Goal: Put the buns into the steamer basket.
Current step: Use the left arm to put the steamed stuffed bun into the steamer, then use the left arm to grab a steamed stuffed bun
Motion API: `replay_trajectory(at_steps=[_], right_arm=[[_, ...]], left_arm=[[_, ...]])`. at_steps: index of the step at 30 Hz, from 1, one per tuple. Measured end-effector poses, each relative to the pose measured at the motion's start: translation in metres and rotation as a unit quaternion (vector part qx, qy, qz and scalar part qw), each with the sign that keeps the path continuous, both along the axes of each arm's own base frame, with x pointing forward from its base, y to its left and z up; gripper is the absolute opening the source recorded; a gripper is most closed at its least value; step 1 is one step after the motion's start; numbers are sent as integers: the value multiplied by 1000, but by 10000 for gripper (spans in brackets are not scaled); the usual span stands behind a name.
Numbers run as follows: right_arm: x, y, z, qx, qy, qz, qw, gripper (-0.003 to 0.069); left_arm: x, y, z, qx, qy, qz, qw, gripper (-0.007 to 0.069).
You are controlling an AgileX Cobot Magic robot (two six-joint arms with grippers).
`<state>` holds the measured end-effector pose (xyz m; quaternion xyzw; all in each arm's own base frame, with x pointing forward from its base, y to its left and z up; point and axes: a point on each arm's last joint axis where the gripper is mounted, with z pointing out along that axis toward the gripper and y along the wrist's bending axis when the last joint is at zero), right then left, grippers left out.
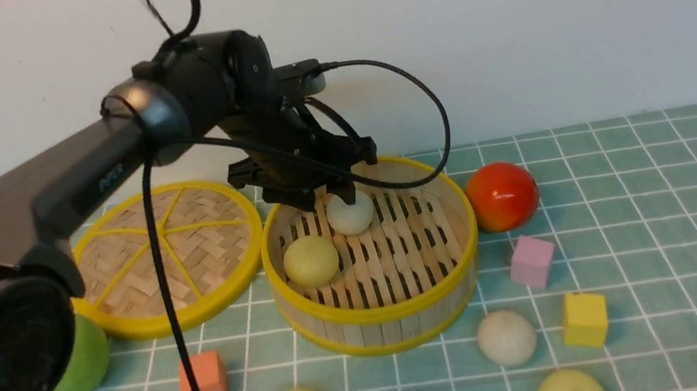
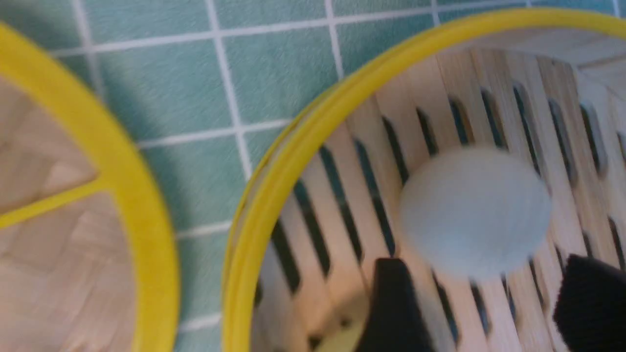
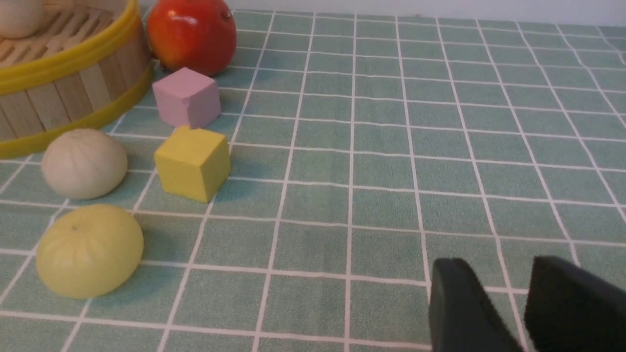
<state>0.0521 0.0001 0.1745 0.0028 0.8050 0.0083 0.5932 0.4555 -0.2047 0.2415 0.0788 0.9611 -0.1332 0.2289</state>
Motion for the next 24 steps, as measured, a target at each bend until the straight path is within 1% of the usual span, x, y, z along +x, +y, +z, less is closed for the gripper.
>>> replay_trajectory(at_steps=[1, 2, 3, 4, 5, 8, 10, 11, 13, 15, 16, 17, 19, 24], right_arm=[[0, 0, 0, 0, 0, 0, 1000, 240], [0, 0, 0, 0, 0, 0, 1000, 240], [0, 0, 0, 0, 0, 0, 1000, 240], [0, 0, 0, 0, 0, 0, 1000, 240], [0, 0, 0, 0, 0, 0, 1000, 240], [0, 0, 0, 0, 0, 0, 1000, 240], [0, 0, 0, 0, 0, 0, 1000, 240], [0, 0, 0, 0, 0, 0, 1000, 240], [0, 0, 0, 0, 0, 0, 1000, 240], [0, 0, 0, 0, 0, 0, 1000, 240], [0, 0, 0, 0, 0, 0, 1000, 240], [0, 0, 0, 0, 0, 0, 1000, 240], [0, 0, 0, 0, 0, 0, 1000, 240], [0, 0, 0, 0, 0, 0, 1000, 240]], left_arm=[[-5, 3, 10, 8, 4, -2, 1000, 494], [-7, 4, 15, 10, 0, -3, 1000, 505], [-18, 11, 40, 22, -2, -6, 1000, 536], [-20, 12, 43, 24, -3, -6, 1000, 539], [-36, 20, 74, 32, -6, -7, 999, 552], [-65, 33, 112, 27, -15, -1, 1000, 548], [-79, 38, 122, 20, -13, 0, 1000, 538], [-94, 42, 127, 11, -5, -1, 1000, 524], [-117, 48, 123, 3, 15, -2, 1000, 496], [-137, 50, 109, 3, 34, -1, 999, 459], [-137, 50, 109, 2, 34, -1, 999, 459], [-150, 51, 92, 4, 49, 2, 999, 425], [-162, 50, 68, 9, 69, 6, 998, 390], [-174, 44, 13, 24, 108, 14, 994, 304]])
